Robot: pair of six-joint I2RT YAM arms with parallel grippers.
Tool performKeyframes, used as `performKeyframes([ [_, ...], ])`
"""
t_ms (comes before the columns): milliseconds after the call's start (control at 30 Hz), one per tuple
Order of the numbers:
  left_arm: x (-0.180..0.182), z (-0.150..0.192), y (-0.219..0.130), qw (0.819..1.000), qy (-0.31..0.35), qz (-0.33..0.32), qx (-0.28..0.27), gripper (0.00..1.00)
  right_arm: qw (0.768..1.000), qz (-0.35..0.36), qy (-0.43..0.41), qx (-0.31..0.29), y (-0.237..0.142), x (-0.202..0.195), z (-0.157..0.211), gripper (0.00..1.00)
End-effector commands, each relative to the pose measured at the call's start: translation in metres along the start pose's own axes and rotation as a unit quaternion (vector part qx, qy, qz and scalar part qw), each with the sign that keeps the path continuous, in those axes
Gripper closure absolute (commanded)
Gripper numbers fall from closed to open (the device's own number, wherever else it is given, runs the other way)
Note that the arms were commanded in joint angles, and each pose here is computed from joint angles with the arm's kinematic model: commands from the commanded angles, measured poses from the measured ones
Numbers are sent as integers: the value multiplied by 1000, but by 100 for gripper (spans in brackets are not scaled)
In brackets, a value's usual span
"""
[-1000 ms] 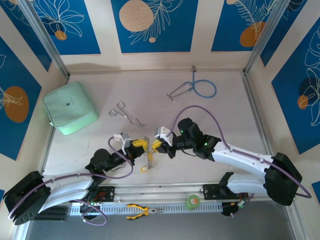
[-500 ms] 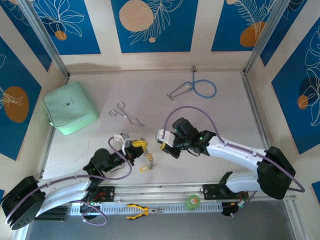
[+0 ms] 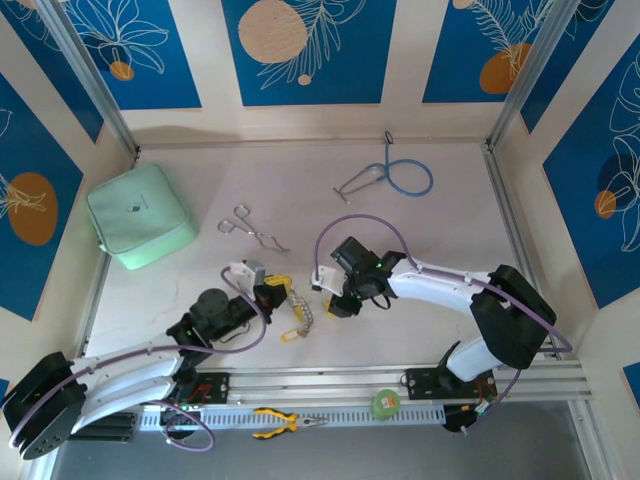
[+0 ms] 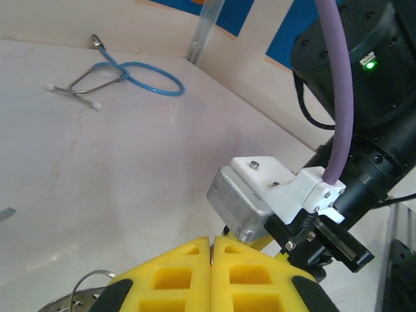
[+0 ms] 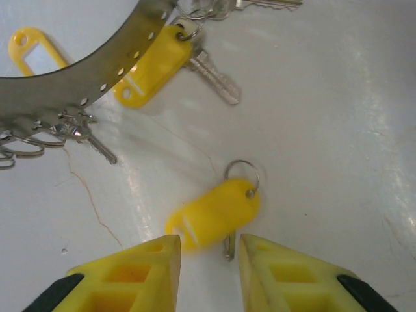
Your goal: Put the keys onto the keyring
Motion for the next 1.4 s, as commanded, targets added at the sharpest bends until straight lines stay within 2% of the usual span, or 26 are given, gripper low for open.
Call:
performKeyframes([
  [0,2,-12,3,1000,-14,-26,-9,100,999,-15,16,-41,-16,-2,-14,68],
  [100,3,-13,3,999,-16,-31,-9,100,995,-25,-2,-100,-33,3,-21,67],
  [233,3,-12,2,999,-15,-31,-7,100,976,-48,-60,-204,-55,24,-30,68],
  [333,3,-11,2,999,-14,-27,-8,100,969,-71,-38,-232,-62,29,-34,68],
  [467,4,-11,0,999,-16,-33,-8,100,963,-112,43,-243,-65,40,-37,68],
  [533,5,-11,-1,999,-17,-37,-7,100,967,-93,50,-233,-60,48,-31,68],
  [733,4,-9,-5,999,-8,-31,-3,100,975,-45,7,-219,-47,56,-12,68],
  [1100,9,5,-24,1000,9,-30,-3,100,975,-43,-90,-198,-19,51,-13,67],
  [1200,10,4,-26,999,11,-34,-2,100,974,-64,-100,-191,-12,52,-20,66],
  [1367,11,3,-27,999,9,-40,-4,100,962,-128,-81,-228,-19,65,-38,61],
])
Point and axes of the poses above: each hand's point on the last joint's axis, 136 mm out from that joint toward the fingers, its own y axis out along the fingers, its own x axis along the line the jaws close on, z = x × y, the point moved 5 cm from there along -y, back along the fingers, and after that the axes turned 4 degrees about y, right-handed, at the moved point
